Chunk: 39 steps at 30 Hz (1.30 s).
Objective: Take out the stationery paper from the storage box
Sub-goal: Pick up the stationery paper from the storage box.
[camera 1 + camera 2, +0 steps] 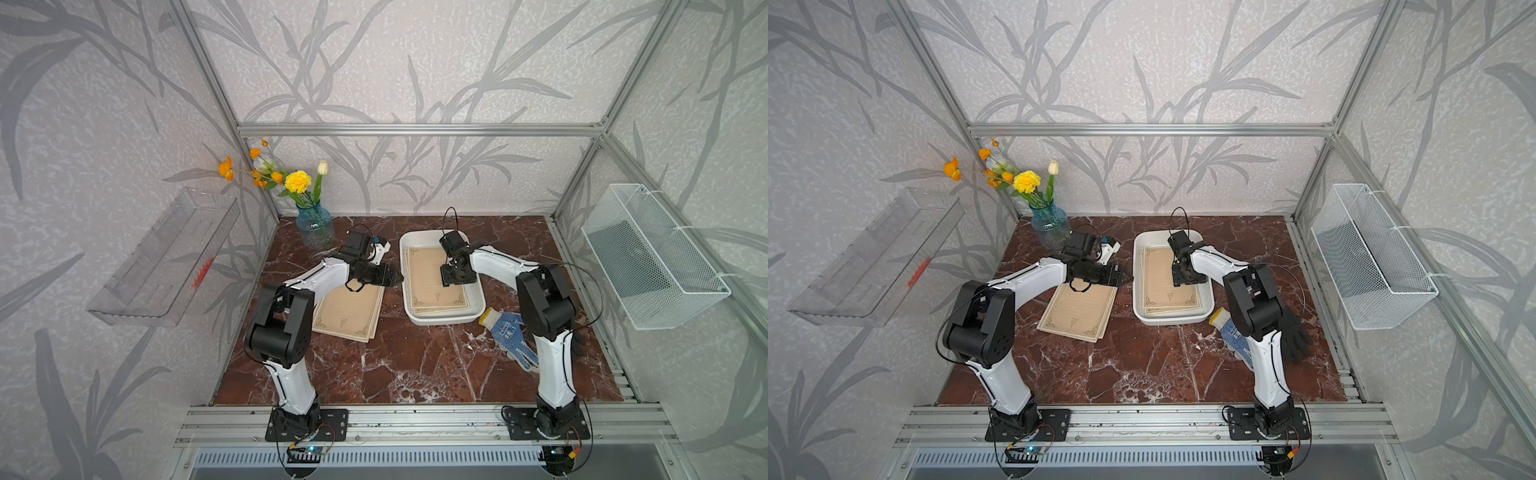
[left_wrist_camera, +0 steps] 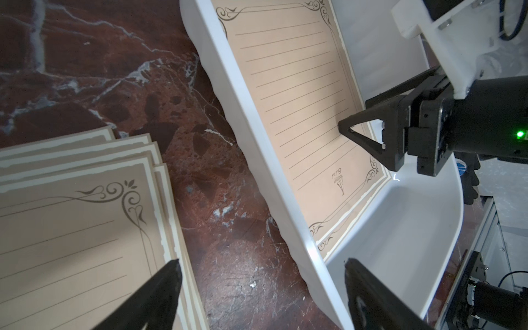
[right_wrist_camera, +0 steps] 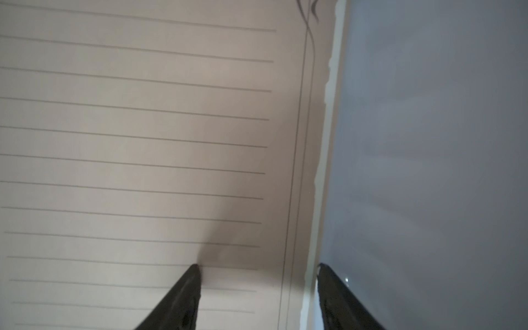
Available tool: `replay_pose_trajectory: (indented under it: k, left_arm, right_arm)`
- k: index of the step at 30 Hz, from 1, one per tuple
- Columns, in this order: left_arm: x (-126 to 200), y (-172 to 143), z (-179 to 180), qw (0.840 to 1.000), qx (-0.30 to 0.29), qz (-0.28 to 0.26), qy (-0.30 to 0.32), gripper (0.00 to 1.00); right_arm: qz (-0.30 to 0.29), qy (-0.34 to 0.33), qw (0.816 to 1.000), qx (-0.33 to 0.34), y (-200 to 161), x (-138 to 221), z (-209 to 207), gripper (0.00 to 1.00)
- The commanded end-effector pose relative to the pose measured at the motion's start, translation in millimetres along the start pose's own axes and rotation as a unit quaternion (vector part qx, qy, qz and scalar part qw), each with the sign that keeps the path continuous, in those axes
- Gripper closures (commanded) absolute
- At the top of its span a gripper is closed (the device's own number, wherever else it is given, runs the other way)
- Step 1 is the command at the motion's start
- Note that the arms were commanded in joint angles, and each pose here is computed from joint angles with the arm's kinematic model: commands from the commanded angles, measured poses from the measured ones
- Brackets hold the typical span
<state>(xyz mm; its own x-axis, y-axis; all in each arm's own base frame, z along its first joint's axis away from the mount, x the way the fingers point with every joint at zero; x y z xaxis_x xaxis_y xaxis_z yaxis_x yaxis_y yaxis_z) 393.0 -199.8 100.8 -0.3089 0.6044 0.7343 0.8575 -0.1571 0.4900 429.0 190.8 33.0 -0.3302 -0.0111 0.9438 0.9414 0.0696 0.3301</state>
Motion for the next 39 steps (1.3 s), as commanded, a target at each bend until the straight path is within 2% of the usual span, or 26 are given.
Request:
replay_pose_trajectory:
  k: [1,8,16,25,35,39]
  left_arm:
    - [-2.9,7.5,-5.9,1.0,-0.004,-0.004,-0.011,0.11]
    - [-4.9,6.1,-8.2,1.0,-0.003,0.0,-0.015,0.11]
    - [-6.0,4.7,-8.9,1.0,-0.003,0.004,-0.013,0.11]
    - [-6.7,4.2,-9.4,1.0,-0.003,0.008,-0.012,0.11]
    - [-9.8,1.8,-8.1,1.0,0.003,0.018,-0.008,0.11]
    - [-8.9,7.4,-7.5,1.0,0.017,0.015,-0.002,0.12]
  right_arm:
    - [0.015,-0.001,1.0,-0.011,-8.5,-7.4,-1.8,0.36]
    - [0.013,0.0,1.0,-0.02,-6.7,-8.3,-1.2,0.33]
    - [0.016,0.008,0.999,-0.028,-8.0,-8.0,1.4,0.4]
    - [-0.024,-0.022,0.999,-0.018,3.6,17.4,-6.5,0.41]
    - [-0.052,0.002,0.999,-0.017,13.1,34.8,4.2,0.46]
    - [-0.048,-0.011,0.998,-0.027,13.3,34.6,-2.8,0.35]
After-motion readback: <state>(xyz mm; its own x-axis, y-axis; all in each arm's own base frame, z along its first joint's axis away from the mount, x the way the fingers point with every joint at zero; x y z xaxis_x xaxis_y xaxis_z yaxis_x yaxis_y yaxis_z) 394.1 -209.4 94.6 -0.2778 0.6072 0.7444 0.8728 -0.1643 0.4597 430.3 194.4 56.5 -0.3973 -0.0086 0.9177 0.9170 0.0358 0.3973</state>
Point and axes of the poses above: each gripper's point midway between its finger pads, its own x axis back along the fingers, its own z axis along the line the jaws close on, y = z × x, the point moved 1 cm from there along x, back along the fingers, and after that the axes turned 1 degree about -x, right-handed, at the moved point
